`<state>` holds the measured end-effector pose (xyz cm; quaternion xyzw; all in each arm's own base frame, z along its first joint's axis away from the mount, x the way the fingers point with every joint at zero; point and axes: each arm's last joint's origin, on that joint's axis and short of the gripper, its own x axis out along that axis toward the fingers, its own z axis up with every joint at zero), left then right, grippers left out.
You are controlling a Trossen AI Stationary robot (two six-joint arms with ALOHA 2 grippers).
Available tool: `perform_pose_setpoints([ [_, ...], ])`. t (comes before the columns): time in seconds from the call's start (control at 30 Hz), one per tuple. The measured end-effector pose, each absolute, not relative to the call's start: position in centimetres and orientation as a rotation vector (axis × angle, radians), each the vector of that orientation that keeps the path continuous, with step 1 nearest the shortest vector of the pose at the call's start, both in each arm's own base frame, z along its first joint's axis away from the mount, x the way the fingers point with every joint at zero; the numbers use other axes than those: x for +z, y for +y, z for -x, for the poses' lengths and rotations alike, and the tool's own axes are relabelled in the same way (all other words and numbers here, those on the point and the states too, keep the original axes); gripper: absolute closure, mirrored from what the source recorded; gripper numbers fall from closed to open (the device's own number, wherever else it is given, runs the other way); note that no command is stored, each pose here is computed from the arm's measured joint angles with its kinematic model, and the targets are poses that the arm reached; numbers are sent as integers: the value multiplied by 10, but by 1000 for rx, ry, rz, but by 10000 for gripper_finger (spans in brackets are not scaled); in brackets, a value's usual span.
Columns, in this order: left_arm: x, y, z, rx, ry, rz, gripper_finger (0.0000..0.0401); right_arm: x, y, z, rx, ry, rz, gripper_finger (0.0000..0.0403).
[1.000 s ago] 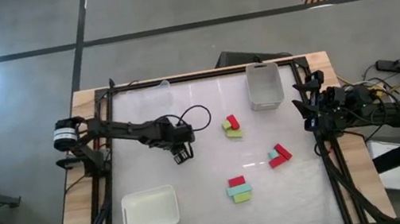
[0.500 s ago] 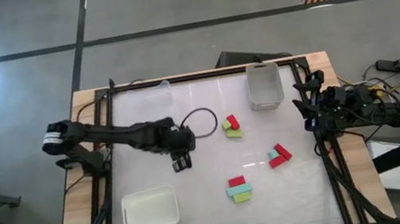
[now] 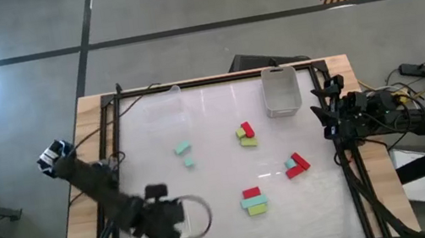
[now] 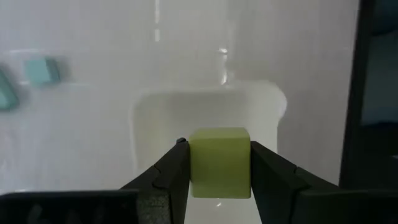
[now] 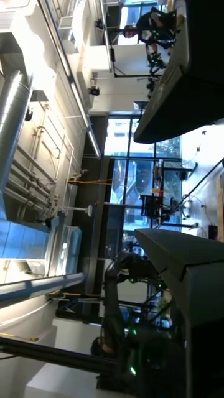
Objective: Sort & place blocks by color
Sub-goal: Put the top left green block into the white bin
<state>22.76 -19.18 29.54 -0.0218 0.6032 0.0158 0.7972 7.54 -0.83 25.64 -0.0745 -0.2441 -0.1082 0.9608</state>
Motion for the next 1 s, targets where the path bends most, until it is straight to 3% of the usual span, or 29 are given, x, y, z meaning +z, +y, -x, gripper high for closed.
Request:
perform_pose_setpoints([
  [0.53, 215, -211, -204, 156, 1444, -60, 260, 256, -8, -76, -215, -490, 138, 177],
  [1.0, 201, -209, -201, 200, 1476, -33, 256, 256, -8, -76, -215, -487, 140, 177],
])
